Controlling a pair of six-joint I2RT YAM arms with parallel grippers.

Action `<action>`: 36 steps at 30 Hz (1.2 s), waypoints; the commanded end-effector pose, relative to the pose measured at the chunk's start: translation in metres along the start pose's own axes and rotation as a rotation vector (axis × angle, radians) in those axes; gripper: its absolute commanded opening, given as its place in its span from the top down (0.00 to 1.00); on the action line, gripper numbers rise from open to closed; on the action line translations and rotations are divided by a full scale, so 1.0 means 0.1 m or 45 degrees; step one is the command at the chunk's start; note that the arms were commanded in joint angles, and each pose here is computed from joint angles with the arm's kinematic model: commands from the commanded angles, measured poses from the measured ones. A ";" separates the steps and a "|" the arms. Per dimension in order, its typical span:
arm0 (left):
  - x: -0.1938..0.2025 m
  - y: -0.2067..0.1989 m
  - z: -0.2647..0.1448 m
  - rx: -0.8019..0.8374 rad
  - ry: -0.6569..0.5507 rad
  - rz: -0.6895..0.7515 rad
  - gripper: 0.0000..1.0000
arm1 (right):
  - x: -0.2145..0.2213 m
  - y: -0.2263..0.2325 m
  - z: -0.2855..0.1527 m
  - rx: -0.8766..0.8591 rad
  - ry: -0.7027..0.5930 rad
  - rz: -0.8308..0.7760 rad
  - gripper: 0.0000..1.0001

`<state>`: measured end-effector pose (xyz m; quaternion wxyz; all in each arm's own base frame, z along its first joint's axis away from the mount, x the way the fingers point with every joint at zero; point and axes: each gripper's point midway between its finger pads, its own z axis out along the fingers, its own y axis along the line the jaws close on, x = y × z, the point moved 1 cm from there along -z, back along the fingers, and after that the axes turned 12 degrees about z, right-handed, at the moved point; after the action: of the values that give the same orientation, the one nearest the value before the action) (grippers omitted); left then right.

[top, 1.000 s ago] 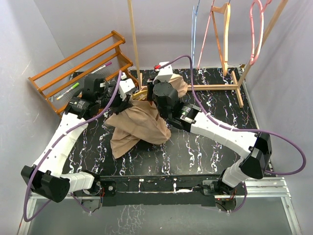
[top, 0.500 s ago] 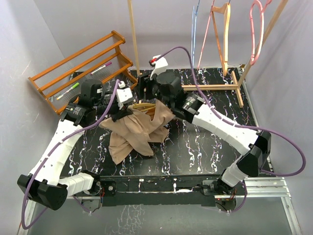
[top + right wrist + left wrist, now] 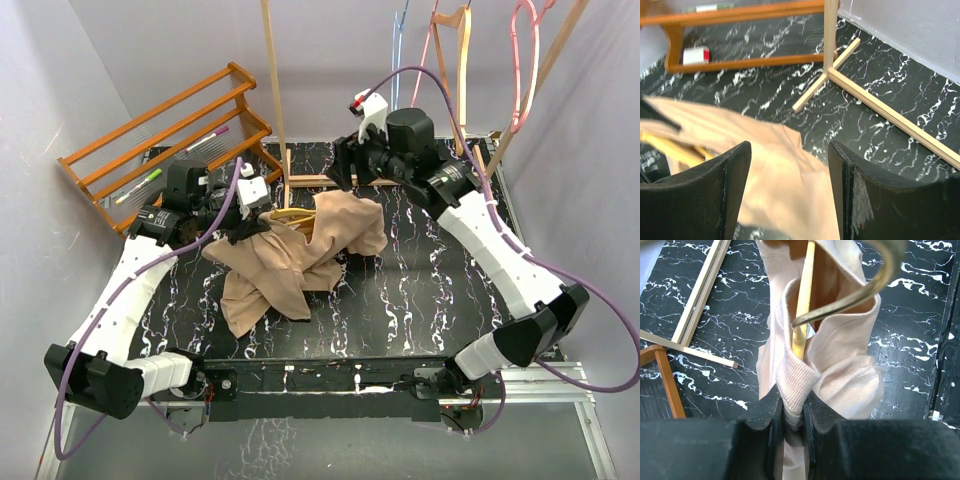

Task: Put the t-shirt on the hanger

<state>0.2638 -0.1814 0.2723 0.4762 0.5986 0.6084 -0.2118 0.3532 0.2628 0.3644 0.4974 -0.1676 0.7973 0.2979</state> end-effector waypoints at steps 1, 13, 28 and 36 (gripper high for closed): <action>-0.24 0.10 -0.04 0.002 -0.101 0.146 1.00 | 0.17 0.05 -0.37 -0.157 0.098 -0.247 0.36; -0.38 0.05 -0.07 0.121 -0.156 0.324 1.00 | 0.47 0.15 -0.42 -0.457 0.226 -0.559 0.37; -0.53 0.22 -0.02 0.131 -0.198 0.344 1.00 | 0.82 0.32 -0.49 -0.692 0.327 -0.550 0.49; -0.63 0.38 0.02 0.095 -0.228 0.312 1.00 | 0.99 0.18 -0.44 -0.610 0.372 -0.535 0.76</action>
<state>0.2848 -0.1991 0.2947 0.4739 0.6691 0.5255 -0.2269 0.2691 0.2552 0.2888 0.3537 -0.4833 0.7204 0.3497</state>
